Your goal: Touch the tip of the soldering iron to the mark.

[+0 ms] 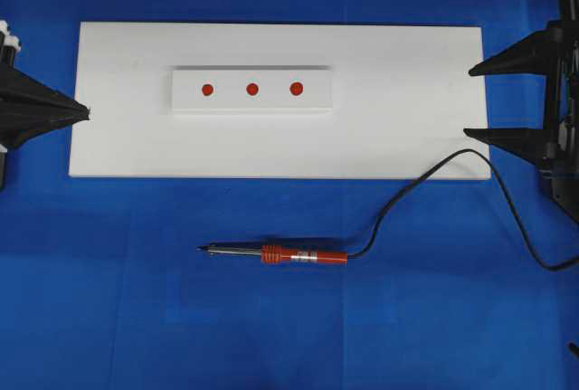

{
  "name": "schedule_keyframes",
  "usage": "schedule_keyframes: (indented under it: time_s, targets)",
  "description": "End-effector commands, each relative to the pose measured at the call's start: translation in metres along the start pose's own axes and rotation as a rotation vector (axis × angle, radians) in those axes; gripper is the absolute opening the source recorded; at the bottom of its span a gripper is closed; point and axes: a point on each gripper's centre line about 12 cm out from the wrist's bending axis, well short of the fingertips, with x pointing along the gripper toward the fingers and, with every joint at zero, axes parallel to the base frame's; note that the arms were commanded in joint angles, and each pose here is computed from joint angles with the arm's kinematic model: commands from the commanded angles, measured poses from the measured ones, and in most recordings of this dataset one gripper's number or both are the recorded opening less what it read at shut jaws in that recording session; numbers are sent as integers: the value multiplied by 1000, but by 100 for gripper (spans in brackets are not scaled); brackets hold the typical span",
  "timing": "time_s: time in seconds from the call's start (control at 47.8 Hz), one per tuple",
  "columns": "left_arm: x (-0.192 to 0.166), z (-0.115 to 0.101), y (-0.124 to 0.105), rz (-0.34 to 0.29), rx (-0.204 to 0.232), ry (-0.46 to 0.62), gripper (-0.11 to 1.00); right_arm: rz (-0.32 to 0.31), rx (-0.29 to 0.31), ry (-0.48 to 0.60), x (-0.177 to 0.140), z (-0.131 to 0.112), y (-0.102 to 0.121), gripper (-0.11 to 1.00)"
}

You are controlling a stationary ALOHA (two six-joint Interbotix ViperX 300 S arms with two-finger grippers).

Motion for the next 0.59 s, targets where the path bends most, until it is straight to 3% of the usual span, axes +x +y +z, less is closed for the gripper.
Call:
schedule_keyframes:
  time_s: [0.0,0.565]
  targets:
    - [2,5,0,2,3,-14,2,-1,-2,-13,0,5,0,89]
    - [2,5,0,2,3,-14,2,0,-3,-8,0,4,0,89]
